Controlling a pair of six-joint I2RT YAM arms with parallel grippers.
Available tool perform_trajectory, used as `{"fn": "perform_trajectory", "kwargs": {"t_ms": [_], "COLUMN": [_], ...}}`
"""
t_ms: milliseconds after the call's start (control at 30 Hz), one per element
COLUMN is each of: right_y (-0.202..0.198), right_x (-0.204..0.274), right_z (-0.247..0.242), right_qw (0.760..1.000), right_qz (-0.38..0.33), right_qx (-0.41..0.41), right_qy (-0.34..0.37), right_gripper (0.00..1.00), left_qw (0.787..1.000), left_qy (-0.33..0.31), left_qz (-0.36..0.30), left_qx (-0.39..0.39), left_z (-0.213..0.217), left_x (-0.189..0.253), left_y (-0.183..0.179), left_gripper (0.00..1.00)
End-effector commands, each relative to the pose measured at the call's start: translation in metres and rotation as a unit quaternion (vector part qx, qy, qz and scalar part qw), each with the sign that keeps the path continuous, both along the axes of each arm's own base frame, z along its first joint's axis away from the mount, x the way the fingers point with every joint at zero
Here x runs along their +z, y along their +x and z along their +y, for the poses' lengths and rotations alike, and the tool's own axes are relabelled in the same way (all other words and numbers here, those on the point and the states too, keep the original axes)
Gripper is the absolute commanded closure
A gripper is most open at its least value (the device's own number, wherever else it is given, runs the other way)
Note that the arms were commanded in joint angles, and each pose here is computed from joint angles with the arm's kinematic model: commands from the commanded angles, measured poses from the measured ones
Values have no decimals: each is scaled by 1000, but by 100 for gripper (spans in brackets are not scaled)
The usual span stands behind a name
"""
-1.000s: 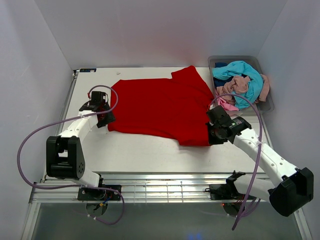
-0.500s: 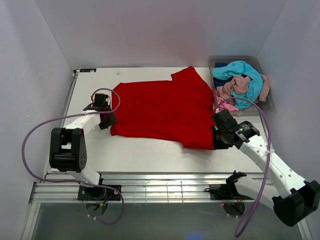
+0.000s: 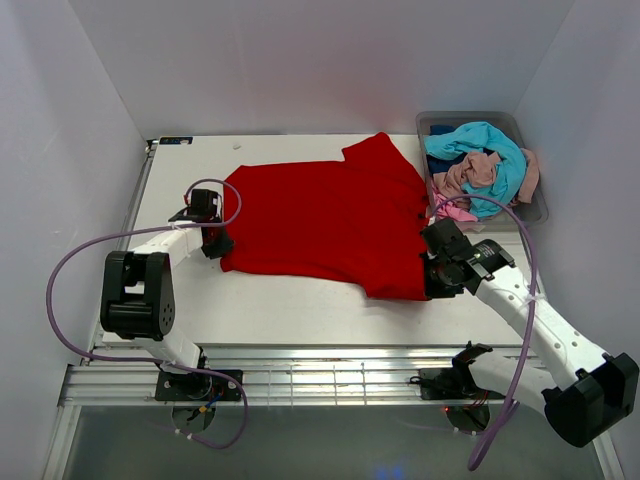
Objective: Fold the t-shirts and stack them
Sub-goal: Grap the side of the flattened tshirt closest away from the robot with both arms
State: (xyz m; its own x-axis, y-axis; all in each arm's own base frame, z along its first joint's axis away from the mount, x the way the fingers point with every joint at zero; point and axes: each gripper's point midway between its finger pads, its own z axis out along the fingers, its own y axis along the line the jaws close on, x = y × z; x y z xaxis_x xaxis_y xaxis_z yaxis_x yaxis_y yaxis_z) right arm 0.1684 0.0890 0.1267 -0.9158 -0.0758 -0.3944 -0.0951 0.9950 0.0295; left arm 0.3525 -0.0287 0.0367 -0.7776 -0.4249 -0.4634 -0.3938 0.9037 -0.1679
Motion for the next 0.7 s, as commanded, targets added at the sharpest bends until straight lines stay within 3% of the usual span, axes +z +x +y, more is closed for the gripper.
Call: {"fn": "perform_trajectory", "kwargs": {"t_ms": [0, 267, 367, 400, 433, 667], "right_y": [4, 5, 5, 6, 6, 29], "right_x": [3, 2, 1, 0, 0, 12], "right_z": [1, 4, 4, 4, 4, 13], "right_qw": [1000, 1000, 1000, 1000, 1000, 1000], "right_qz": [-6, -5, -6, -6, -7, -28], "right_qx": [-3, 1, 1, 1, 1, 3], "right_qy": [2, 6, 7, 7, 8, 6], "right_gripper": [92, 92, 92, 92, 92, 92], "left_qw": [1000, 1000, 1000, 1000, 1000, 999], "left_qy": [-11, -9, -10, -10, -10, 9], "left_qz": [-6, 0, -1, 0, -2, -37], "left_qx": [2, 3, 3, 2, 2, 9], "left_z": [-2, -1, -2, -2, -2, 5], "left_x": [7, 6, 6, 5, 6, 31], "left_y": [-9, -12, -10, -10, -8, 7], "left_gripper": [69, 68, 79, 94, 100, 100]}}
